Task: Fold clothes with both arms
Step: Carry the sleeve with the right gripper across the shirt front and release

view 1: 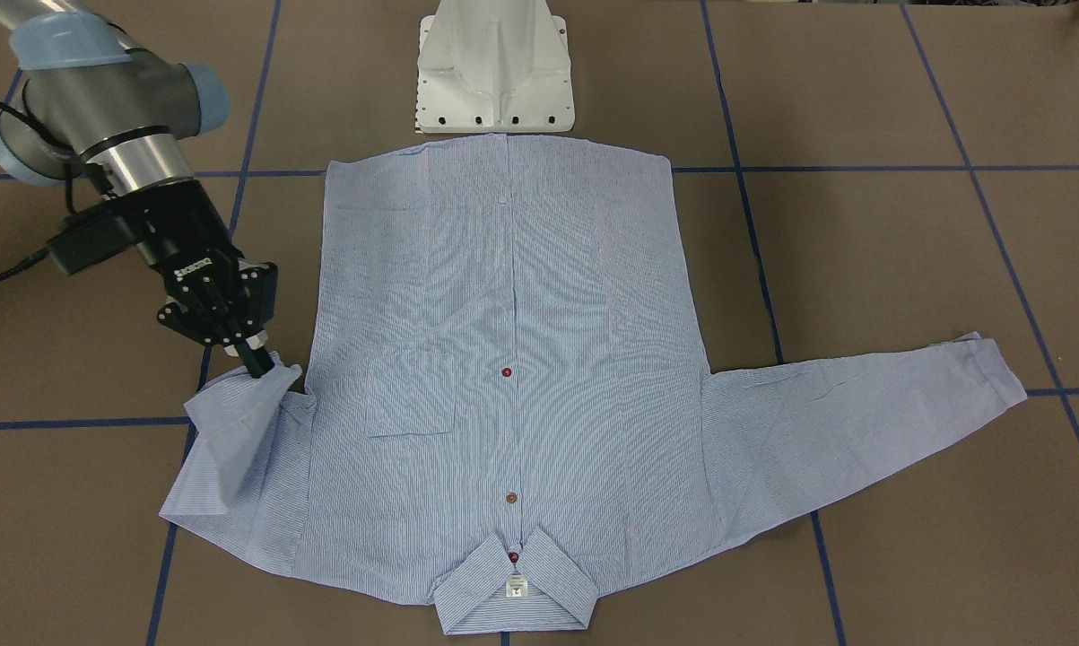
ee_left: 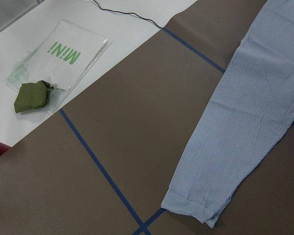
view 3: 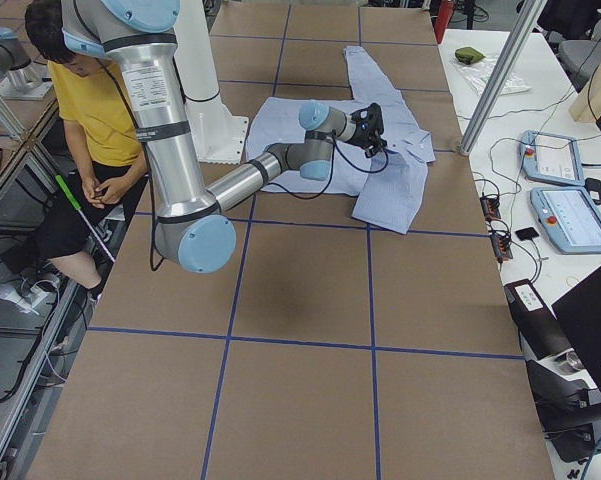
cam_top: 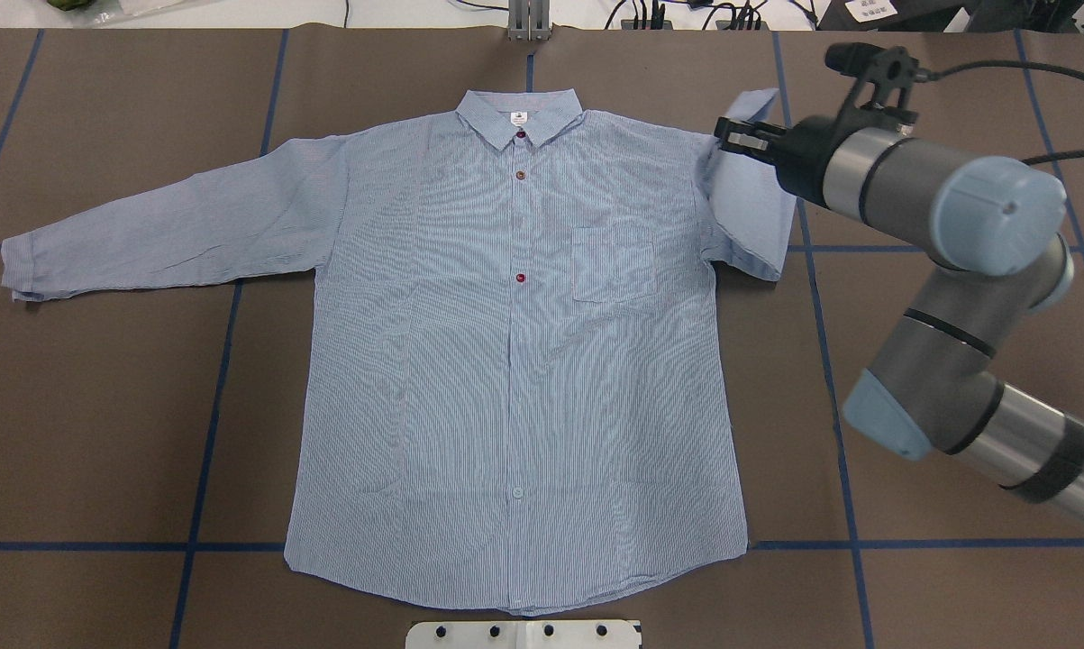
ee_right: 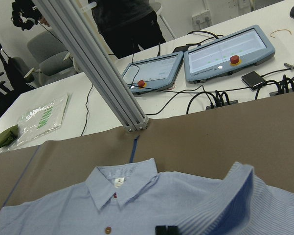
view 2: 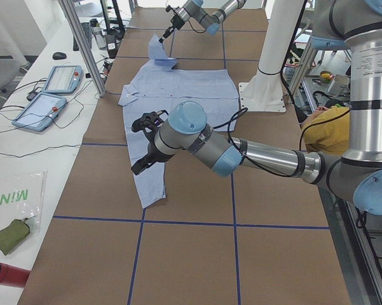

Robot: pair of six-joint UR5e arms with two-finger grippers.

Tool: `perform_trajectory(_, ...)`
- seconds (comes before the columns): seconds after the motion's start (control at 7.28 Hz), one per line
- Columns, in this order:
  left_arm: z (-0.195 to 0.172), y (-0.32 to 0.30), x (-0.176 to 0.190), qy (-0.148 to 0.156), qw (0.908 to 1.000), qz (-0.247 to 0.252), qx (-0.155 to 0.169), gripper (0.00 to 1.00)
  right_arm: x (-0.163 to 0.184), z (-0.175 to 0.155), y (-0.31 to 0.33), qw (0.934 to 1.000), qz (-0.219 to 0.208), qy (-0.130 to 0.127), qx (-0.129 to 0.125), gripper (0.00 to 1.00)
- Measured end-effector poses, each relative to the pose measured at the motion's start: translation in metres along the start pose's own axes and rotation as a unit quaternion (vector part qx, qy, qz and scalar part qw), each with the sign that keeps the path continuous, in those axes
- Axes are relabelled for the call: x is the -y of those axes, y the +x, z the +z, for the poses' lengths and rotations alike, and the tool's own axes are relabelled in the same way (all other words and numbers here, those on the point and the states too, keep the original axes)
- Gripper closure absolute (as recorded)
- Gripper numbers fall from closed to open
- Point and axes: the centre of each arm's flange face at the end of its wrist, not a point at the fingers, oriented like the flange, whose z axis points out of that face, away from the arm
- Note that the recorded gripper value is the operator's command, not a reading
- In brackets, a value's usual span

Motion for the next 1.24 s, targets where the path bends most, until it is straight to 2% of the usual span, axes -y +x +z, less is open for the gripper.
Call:
perform_trajectory(0.27, 0.0, 0.0, 0.0, 0.0, 1.0, 0.0, 0.0, 0.0, -0.004, 0.028, -0.11, 0.9995, 0.013, 0.011, -0.025, 1.0)
perform_trajectory(0.55, 0.002, -0.002, -0.003, -0.002, 1.0, -0.003, -0.001, 0.0, -0.036, 0.079, -0.19, 0.9974, 0.021, 0.025, -0.064, 1.0)
perform_trajectory(0.69, 0.002, -0.002, -0.004, -0.003, 1.0, -0.004, -0.001, 0.0, -0.062, 0.105, -0.216, 0.9959, 0.019, 0.031, -0.083, 1.0)
perform_trajectory(0.96, 0.003, -0.003, -0.004, -0.004, 1.0, -0.004, -0.001, 0.0, -0.108, 0.135, -0.248, 0.9939, 0.01, 0.032, -0.104, 1.0)
perform_trajectory(1.24, 0.004, -0.003, -0.004, -0.004, 1.0, -0.005, -0.001, 0.0, -0.122, 0.159, -0.282, 0.9925, 0.016, 0.03, -0.118, 1.0)
